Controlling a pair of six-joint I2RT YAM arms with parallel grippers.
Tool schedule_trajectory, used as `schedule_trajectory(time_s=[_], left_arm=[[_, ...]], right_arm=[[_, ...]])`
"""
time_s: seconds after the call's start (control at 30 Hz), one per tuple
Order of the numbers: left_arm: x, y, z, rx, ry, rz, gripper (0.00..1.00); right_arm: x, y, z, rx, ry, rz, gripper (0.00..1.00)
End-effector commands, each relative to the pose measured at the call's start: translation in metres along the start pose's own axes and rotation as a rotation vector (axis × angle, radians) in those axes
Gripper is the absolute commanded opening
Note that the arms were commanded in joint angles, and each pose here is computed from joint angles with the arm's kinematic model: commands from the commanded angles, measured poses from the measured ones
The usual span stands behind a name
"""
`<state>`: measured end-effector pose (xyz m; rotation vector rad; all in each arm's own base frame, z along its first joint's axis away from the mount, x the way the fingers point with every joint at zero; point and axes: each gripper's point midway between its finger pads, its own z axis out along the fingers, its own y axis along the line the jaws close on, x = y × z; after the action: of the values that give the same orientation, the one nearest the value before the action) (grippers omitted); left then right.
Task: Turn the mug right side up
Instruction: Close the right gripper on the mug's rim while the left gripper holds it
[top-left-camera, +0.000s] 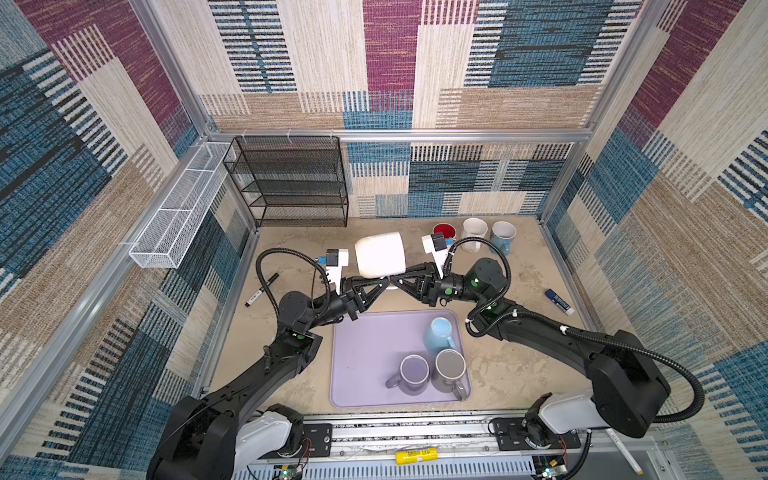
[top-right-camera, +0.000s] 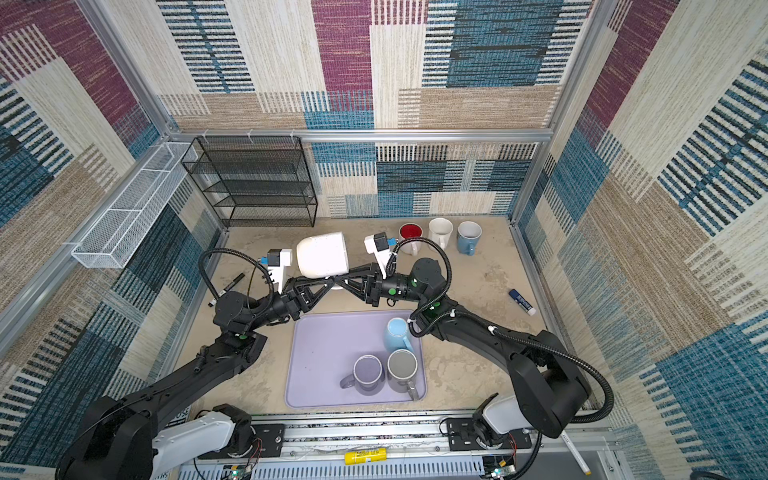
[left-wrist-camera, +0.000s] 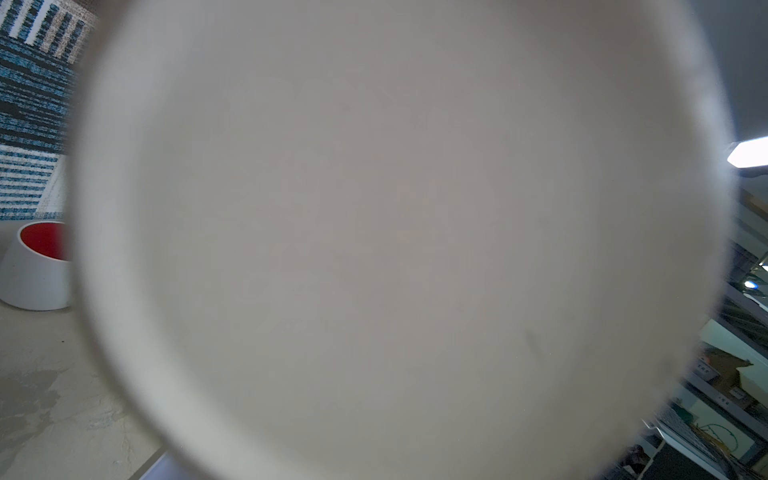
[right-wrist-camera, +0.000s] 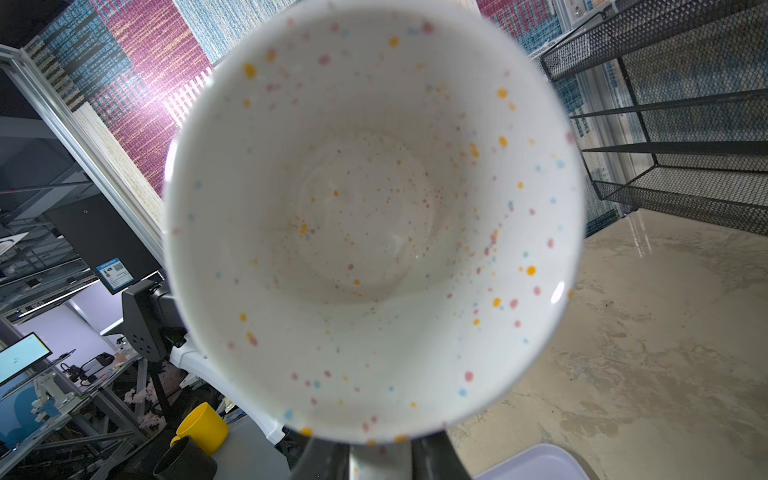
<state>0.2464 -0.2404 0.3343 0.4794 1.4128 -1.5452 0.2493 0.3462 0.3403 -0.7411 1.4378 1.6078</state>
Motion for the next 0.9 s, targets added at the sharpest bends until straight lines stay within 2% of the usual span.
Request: schedule_trajectory(time_s=[0.0, 0.27, 0.43, 0.87], left_arm=[[-0.008, -0.014, 0.0, 0.047, -0.018, 0.117, 0.02], [-0.011, -0.018, -0.001, 0.034, -0.015, 0.13, 0.27], [-0.011, -0.018, -0.002, 0.018, -0.012, 0.137, 0.47], [-0.008, -0.006, -0.008, -0.095, 0.016, 0.148, 0.69]], right_arm=[[-0.011, 0.008, 0.002, -0.019, -0.03, 0.0, 0.0], [-0.01, 0.007, 0.003, -0.013, -0.022, -0.002, 0.0], [-0.01, 0.006, 0.003, -0.009, -0.02, -0.002, 0.0], [-0.015, 0.002, 0.004, 0.023, -0.025, -0.01, 0.0]])
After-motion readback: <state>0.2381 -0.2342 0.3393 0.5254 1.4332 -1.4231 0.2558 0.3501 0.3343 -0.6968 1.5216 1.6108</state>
